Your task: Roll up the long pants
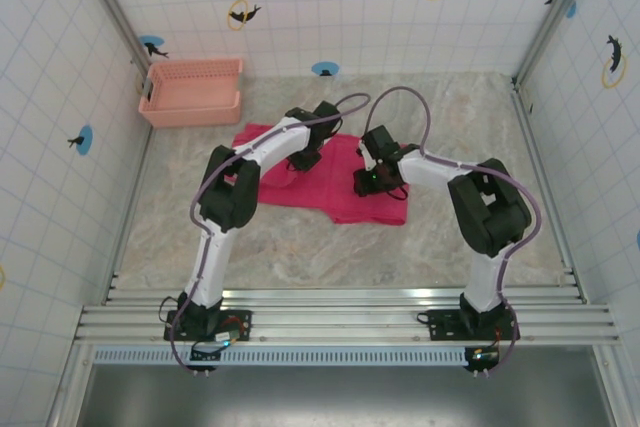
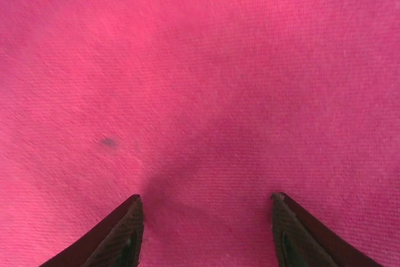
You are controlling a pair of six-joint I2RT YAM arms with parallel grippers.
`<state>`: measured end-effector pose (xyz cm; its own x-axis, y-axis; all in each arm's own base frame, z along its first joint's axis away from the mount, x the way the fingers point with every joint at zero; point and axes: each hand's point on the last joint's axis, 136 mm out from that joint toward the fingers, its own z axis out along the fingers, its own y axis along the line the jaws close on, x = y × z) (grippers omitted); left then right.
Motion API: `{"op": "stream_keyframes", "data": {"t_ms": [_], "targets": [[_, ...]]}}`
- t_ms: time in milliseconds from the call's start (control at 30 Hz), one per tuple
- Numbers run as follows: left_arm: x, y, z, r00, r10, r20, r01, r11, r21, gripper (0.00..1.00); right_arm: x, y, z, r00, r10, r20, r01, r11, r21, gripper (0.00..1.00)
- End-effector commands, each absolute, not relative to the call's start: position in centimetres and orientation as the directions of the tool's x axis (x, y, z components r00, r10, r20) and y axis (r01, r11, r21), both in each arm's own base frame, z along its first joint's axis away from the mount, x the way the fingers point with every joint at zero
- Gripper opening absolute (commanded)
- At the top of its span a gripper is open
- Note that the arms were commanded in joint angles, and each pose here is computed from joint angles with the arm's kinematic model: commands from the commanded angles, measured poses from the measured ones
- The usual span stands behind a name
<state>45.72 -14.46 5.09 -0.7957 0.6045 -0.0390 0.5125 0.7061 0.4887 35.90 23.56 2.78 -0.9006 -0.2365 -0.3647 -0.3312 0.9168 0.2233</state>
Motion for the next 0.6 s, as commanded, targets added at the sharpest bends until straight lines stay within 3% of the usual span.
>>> {"op": "stream_keyframes", "data": {"t_ms": [0,100,333,467,567], "targets": [[46.9,-10.2,5.5,-0.816,0.577,0.05,0.499,0.657,0.565,0.35,35.0,23.6,0.9,-0.923,-0.23,-0.309,-0.306,0.924,0.229,0.56],[48.4,-6.2,7.0,-0.867,0.497,0.017,0.419,0.711,0.565,0.49,34.8,23.7,0.8,-0.923,-0.241,-0.301,-0.315,0.921,0.228,0.56],[51.1,2.6,11.2,-0.928,0.359,-0.099,0.231,0.764,0.602,0.63,34.4,23.5,1.2,-0.918,-0.26,-0.299,-0.33,0.919,0.213,0.56],[51.0,4.2,11.5,-0.939,0.327,-0.11,0.209,0.794,0.571,0.76,34.0,23.5,1.3,-0.917,-0.273,-0.291,-0.338,0.918,0.207,0.57],[49.6,2.9,10.7,-0.944,0.309,-0.116,0.222,0.855,0.468,0.81,34.1,23.4,1.3,-0.917,-0.272,-0.292,-0.337,0.92,0.201,0.57]]}}
